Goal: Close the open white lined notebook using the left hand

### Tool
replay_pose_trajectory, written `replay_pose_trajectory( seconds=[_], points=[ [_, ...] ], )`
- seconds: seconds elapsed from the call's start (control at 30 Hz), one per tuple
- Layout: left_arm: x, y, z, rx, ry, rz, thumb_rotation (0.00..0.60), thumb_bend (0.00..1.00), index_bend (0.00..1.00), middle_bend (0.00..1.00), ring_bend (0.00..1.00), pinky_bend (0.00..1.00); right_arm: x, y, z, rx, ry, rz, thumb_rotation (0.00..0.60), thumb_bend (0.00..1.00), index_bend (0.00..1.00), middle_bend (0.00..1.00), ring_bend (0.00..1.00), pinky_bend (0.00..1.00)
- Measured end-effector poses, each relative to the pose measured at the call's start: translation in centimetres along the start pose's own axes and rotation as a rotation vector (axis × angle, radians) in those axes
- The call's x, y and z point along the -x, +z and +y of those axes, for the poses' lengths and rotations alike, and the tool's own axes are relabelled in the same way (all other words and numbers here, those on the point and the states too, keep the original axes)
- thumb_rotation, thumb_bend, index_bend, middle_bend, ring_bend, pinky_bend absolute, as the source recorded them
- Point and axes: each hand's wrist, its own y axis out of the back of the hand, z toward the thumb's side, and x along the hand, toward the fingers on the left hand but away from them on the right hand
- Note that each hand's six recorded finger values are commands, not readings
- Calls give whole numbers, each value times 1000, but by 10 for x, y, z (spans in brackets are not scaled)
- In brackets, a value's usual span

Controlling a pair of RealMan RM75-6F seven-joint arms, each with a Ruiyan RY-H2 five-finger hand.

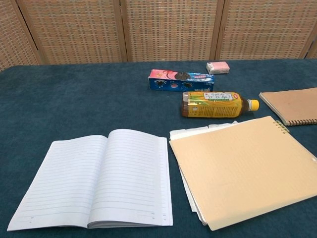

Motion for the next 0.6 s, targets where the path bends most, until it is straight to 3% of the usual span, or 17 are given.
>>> replay_pose_trajectory(
  seconds=[0.27,0.4,0.6],
  points=[
    [5,20,-21,12,-68,-108,600,40,0,0,0,0,0,0,-1,1,4,0,600,118,6,0,0,0],
    [7,25,-34,-2,-113,-132,600,187,0,0,0,0,1,-1,-2,3,8,-3,600,118,9,0,0,0],
    [10,34,-60,-33,-185,-156,600,205,0,0,0,0,1,-1,-1,7,5,-2,600,118,10,0,0,0]
  ],
)
